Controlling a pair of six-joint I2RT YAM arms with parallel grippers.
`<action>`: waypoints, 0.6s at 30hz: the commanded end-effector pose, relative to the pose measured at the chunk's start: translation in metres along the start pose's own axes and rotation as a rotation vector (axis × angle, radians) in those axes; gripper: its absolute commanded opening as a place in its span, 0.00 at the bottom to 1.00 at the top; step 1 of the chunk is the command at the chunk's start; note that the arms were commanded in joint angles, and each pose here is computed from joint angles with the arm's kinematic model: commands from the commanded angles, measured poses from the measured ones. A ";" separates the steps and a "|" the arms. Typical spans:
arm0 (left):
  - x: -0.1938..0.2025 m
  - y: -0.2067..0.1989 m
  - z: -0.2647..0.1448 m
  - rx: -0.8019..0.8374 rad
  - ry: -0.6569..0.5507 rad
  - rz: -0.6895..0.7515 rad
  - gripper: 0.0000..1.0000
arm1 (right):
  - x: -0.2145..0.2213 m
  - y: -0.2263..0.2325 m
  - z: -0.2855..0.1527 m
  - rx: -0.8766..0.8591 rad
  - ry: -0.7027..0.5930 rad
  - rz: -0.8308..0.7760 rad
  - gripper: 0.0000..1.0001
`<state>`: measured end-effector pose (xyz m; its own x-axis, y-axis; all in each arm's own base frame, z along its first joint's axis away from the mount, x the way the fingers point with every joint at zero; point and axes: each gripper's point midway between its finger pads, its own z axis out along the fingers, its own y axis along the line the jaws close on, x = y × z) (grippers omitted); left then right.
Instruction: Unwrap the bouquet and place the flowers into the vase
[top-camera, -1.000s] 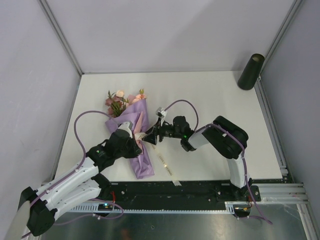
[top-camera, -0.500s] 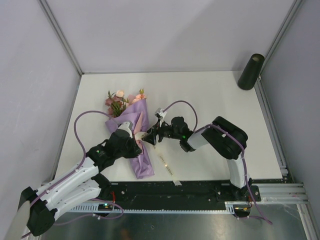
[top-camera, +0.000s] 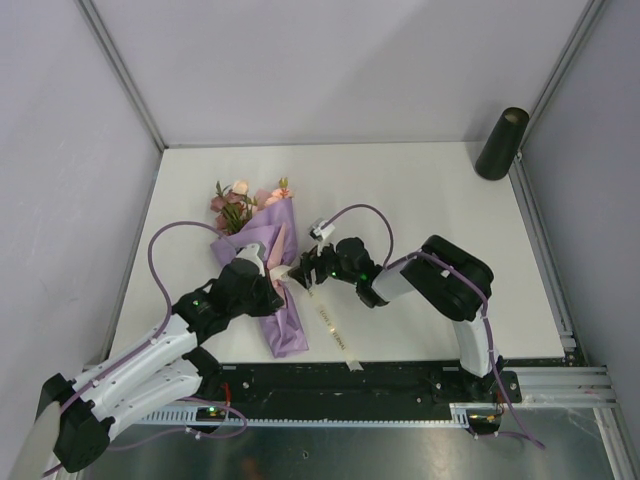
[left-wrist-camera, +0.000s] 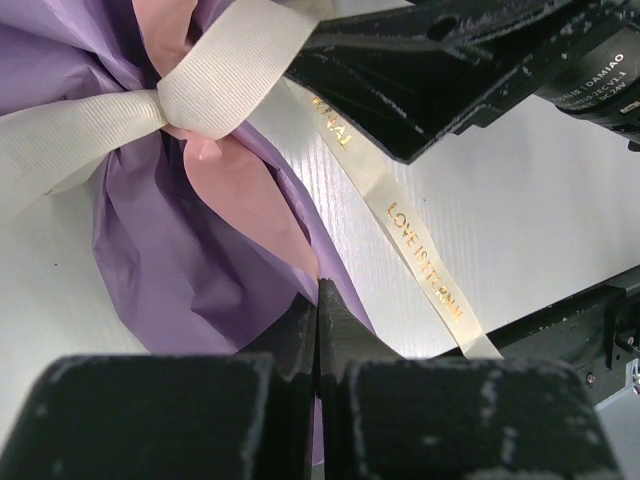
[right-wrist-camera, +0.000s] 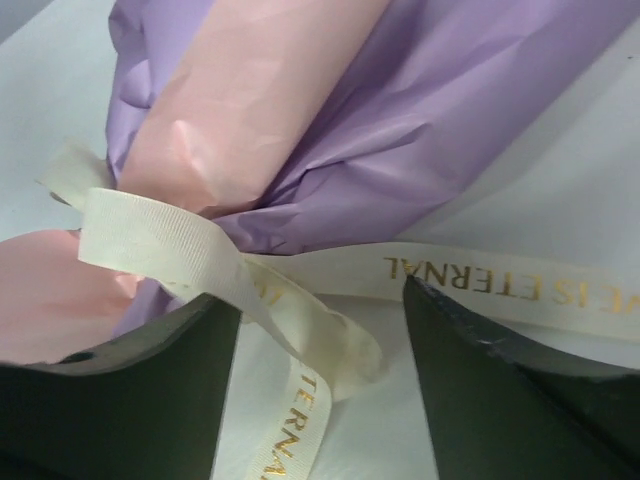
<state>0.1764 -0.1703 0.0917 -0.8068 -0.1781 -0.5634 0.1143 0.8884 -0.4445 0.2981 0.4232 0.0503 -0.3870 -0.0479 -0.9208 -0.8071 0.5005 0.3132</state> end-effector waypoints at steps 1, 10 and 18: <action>-0.007 -0.007 0.000 0.031 -0.031 0.019 0.00 | -0.029 0.002 0.003 0.011 -0.074 -0.055 0.62; -0.004 -0.001 0.004 0.003 -0.024 0.008 0.00 | -0.052 0.006 -0.009 0.045 -0.173 -0.065 0.03; 0.002 0.004 0.008 -0.022 -0.003 -0.005 0.00 | -0.069 -0.035 -0.029 0.283 -0.190 -0.021 0.00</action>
<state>0.1766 -0.1693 0.0865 -0.8141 -0.1721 -0.5546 0.1040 0.8964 -0.4308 0.3172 0.4049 0.0863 -0.3074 0.0305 -0.9511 -0.7430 0.6167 0.2599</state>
